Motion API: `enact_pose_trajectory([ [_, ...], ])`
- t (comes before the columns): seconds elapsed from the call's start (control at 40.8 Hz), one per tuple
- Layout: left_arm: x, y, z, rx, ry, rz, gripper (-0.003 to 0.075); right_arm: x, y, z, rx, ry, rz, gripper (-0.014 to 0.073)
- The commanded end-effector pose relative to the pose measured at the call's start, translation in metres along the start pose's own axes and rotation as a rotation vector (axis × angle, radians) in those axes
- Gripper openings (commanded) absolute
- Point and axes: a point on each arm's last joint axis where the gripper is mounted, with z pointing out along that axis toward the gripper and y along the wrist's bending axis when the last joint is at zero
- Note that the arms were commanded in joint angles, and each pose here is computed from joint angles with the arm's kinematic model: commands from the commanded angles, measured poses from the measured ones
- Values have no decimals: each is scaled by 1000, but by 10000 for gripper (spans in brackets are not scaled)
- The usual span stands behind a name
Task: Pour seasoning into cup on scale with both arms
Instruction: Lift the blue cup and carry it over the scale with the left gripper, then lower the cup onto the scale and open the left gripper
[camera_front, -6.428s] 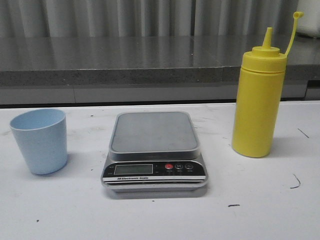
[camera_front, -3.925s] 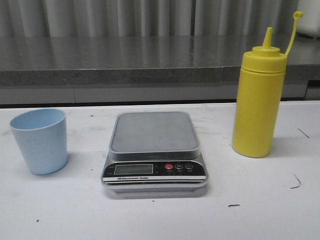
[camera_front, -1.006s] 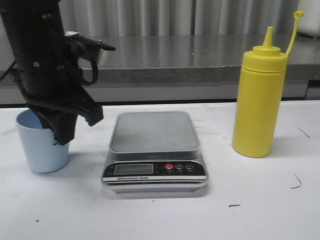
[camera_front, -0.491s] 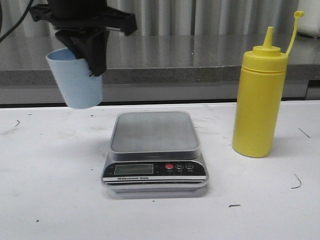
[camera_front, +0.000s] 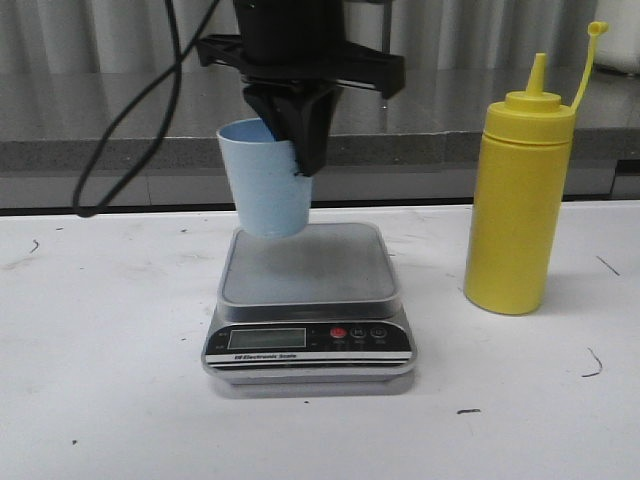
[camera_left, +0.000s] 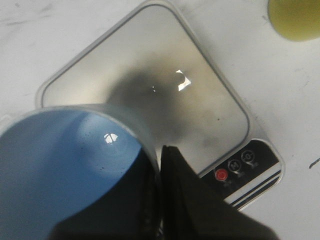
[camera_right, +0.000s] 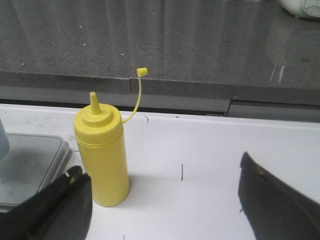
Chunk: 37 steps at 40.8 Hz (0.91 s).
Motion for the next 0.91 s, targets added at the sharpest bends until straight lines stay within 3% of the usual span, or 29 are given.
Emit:
enact_pose_trajectory([
  [0.0, -5, -7, -28, 11, -58, 18, -20, -18, 0, -3, 4, -103, -7, 614],
  [0.466, -7, -11, -11, 10, -30, 25, 3, -18, 0, -3, 4, -102, -7, 614],
  [0.785, -7, -11, -11, 10, -30, 25, 262, -18, 0, -3, 4, -102, -7, 614],
  [0.883, -7, -11, -11, 10, -30, 29, 393, -18, 0, -3, 4, -102, -7, 614],
])
